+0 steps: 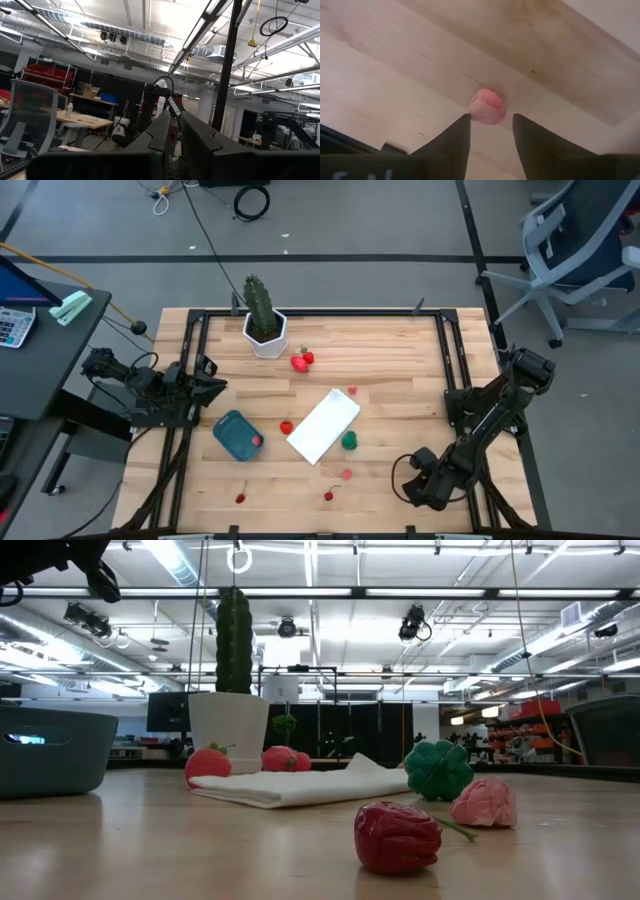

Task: Pick and placing Produce into tupperware
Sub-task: Put the peach into the blue bin

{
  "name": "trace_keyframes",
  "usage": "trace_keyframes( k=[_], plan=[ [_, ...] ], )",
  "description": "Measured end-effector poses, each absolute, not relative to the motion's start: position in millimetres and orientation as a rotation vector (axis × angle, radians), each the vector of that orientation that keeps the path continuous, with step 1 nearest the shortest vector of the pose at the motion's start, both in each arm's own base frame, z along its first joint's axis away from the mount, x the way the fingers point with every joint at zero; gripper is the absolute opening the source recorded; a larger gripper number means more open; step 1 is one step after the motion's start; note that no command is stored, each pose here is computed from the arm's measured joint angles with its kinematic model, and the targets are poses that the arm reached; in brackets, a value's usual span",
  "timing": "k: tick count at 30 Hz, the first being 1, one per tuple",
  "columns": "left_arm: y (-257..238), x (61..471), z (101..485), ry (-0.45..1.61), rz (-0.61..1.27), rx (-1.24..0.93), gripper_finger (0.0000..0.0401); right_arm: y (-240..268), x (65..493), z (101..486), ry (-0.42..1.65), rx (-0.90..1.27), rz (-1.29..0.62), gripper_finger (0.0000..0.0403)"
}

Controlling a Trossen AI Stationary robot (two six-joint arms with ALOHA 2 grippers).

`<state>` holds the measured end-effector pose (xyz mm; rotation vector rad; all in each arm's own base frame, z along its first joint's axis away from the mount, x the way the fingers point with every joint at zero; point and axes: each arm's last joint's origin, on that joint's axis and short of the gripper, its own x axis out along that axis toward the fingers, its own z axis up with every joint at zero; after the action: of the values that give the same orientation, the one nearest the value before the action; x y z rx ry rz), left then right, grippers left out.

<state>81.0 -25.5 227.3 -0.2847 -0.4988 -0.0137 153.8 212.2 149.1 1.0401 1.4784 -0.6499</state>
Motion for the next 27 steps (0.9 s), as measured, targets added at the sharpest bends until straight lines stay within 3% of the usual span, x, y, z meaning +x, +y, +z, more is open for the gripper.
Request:
trace_keyframes(
  k=[19, 27],
  plan=[
    [-25.6, 81.1, 227.2, -0.498, -0.013, -0.284, 0.0052, 220.3, 156.3, 149.0, 1.578, 1.080, -0.622, 0.0170],
    [-25.6, 81.1, 227.2, -0.498, -0.014, -0.283, 0.0051, 227.1, 165.9, 172.9, 1.436, 1.103, -0.510, 0.0170]
  ],
)
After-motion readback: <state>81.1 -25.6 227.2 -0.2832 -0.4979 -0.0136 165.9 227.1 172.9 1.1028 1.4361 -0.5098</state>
